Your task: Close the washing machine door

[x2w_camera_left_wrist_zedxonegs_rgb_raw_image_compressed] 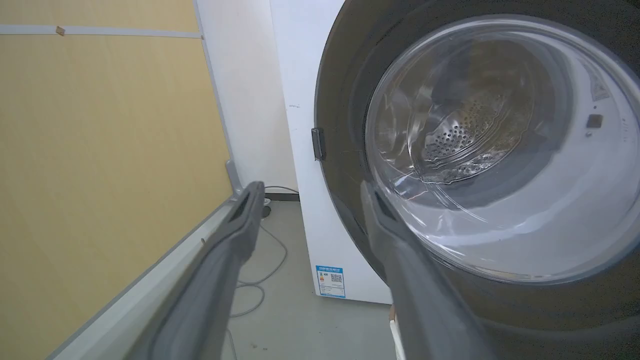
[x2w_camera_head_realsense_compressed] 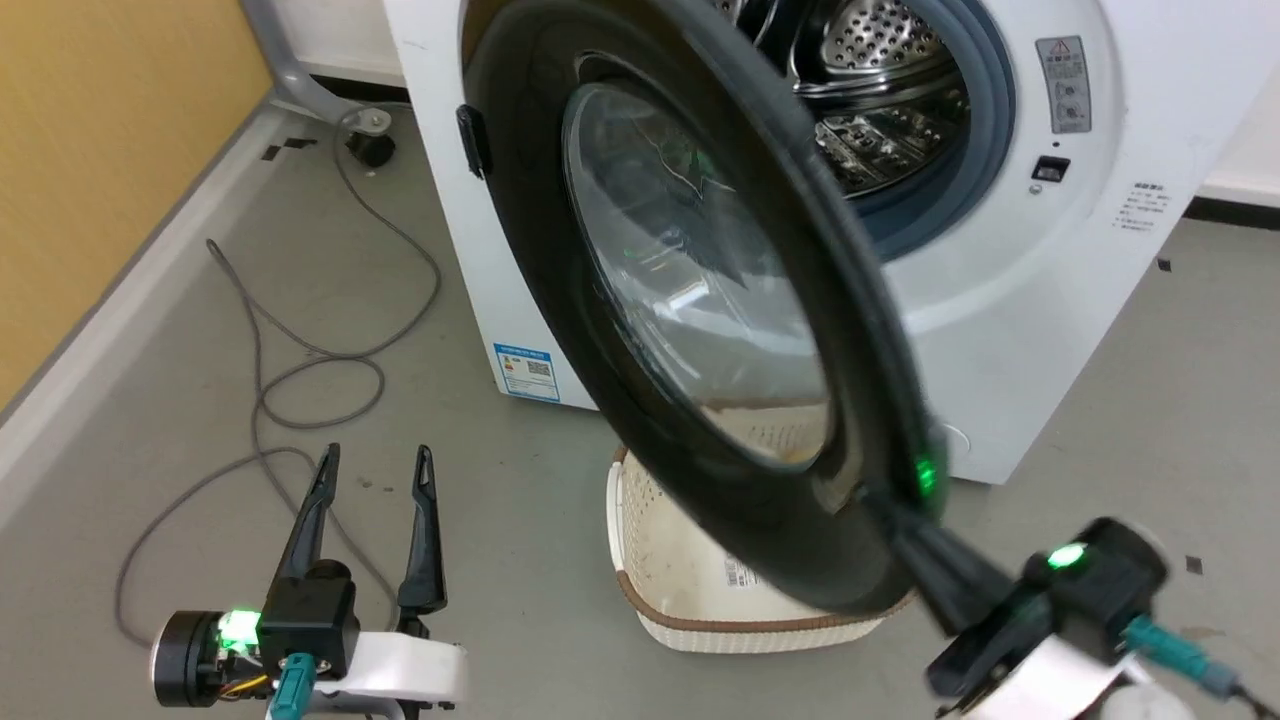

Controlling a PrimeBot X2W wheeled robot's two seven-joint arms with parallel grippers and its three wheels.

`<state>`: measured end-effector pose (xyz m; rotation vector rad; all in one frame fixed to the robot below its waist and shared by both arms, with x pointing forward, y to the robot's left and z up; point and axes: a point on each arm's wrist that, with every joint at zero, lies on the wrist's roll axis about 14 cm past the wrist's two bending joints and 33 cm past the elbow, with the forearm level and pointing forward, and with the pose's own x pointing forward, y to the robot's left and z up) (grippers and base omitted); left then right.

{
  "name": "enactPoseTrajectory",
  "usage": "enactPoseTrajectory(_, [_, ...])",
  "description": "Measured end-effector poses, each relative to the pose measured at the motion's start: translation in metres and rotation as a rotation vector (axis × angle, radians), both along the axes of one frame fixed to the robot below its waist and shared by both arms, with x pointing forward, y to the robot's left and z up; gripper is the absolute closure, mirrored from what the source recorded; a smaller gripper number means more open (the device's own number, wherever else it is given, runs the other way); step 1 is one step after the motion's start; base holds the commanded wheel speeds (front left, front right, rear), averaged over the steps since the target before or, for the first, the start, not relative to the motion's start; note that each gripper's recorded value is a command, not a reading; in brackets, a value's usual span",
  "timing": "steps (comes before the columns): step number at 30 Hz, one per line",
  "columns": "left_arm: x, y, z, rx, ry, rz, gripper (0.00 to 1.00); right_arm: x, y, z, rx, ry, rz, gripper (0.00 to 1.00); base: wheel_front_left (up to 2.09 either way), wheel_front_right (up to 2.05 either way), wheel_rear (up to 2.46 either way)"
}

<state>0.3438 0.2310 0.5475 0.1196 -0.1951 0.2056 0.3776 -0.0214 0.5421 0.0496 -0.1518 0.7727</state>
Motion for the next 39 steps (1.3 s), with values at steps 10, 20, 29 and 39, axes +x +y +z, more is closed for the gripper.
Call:
enactPoseTrajectory(10, [0.022,-0.014,-0.011,0.000,0.032,-0.036,0.00,0.070,-0.064,-0.020,0.036,0.074,-0.262,1.00,0.00,0.00,0.00])
enactPoseTrajectory(20, [0.058,-0.025,-0.027,-0.003,0.069,-0.062,0.00,0.151,-0.094,-0.032,0.042,0.084,-0.394,1.00,0.00,0.00,0.00])
enactPoseTrajectory(29, [0.067,-0.022,-0.040,0.001,0.104,-0.048,0.00,0.207,-0.113,-0.038,-0.003,0.088,-0.473,1.00,0.00,0.00,0.00])
enactPoseTrajectory(39, [0.068,-0.018,-0.046,0.002,0.121,-0.032,0.00,0.244,-0.133,-0.037,0.002,0.120,-0.554,1.00,0.00,0.00,0.00])
